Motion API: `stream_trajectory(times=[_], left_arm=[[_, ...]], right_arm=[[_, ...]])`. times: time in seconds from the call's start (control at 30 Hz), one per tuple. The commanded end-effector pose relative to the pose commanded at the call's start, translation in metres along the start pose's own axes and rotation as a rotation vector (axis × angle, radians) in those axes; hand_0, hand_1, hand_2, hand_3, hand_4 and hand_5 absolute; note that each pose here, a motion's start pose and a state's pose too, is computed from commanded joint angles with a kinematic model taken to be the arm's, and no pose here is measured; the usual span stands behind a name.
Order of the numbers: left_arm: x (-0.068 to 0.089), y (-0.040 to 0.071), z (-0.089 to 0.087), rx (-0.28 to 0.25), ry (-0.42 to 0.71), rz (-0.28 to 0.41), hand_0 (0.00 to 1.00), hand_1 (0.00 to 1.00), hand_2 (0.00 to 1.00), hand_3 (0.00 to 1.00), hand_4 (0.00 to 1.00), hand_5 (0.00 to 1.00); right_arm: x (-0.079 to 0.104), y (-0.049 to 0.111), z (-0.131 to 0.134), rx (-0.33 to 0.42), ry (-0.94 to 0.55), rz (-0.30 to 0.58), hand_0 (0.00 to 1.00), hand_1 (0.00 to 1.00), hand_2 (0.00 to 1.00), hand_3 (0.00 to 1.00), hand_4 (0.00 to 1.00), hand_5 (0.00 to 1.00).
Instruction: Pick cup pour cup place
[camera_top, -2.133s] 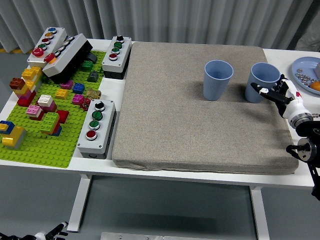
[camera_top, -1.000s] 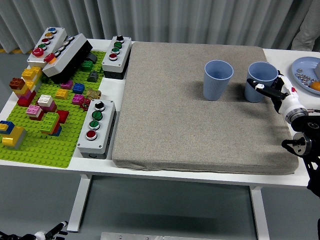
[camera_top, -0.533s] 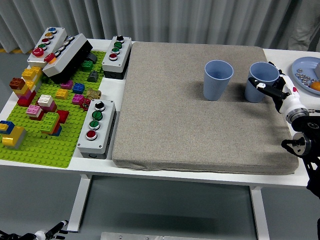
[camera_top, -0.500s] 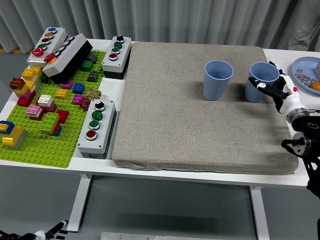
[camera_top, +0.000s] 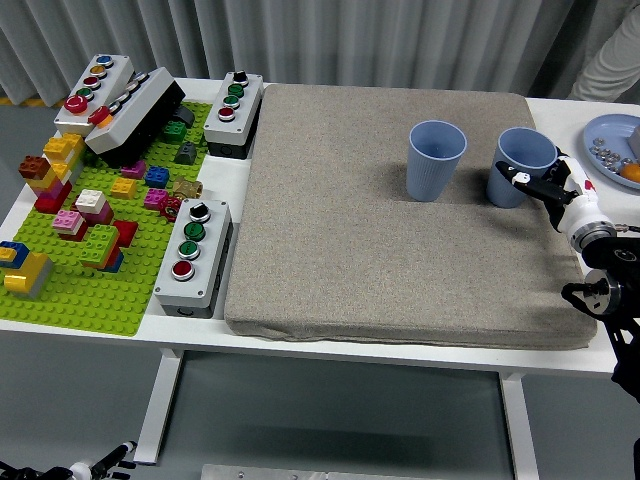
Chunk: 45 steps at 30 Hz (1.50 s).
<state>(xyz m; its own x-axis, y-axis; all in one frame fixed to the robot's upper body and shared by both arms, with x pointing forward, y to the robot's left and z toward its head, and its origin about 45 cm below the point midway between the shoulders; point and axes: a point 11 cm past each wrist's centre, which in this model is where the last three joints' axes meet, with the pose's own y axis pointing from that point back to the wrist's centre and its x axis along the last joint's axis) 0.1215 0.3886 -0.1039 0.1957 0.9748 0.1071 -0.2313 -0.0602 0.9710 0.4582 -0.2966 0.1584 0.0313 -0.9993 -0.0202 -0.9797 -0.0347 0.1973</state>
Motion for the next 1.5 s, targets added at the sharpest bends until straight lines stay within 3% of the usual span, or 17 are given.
stream_trajectory(times=[0.37, 0.63, 0.83, 1.5], left_arm=[[0.001, 0.000, -0.003, 0.004, 0.009, 0.003, 0.822, 0.823, 0.882, 0.816, 0.640, 0.998], [0.005, 0.001, -0.009, 0.013, 0.023, 0.012, 0.822, 0.823, 0.882, 0.816, 0.641, 0.998], [0.007, 0.002, -0.011, 0.017, 0.027, 0.017, 0.822, 0.824, 0.882, 0.816, 0.640, 0.998], [0.006, 0.002, -0.012, 0.020, 0.027, 0.014, 0.822, 0.824, 0.882, 0.815, 0.641, 0.998]], right_arm=[[-0.001, -0.001, -0.017, 0.042, 0.057, -0.013, 0.760, 0.664, 0.574, 0.681, 0.715, 0.057], [-0.014, -0.003, -0.059, 0.117, 0.302, -0.072, 0.761, 0.668, 0.575, 0.681, 0.715, 0.062], [-0.023, -0.006, -0.083, 0.163, 0.377, -0.090, 0.765, 0.667, 0.574, 0.680, 0.714, 0.061], [-0.039, -0.006, -0.096, 0.222, 0.645, -0.054, 0.774, 0.673, 0.574, 0.682, 0.716, 0.071]])
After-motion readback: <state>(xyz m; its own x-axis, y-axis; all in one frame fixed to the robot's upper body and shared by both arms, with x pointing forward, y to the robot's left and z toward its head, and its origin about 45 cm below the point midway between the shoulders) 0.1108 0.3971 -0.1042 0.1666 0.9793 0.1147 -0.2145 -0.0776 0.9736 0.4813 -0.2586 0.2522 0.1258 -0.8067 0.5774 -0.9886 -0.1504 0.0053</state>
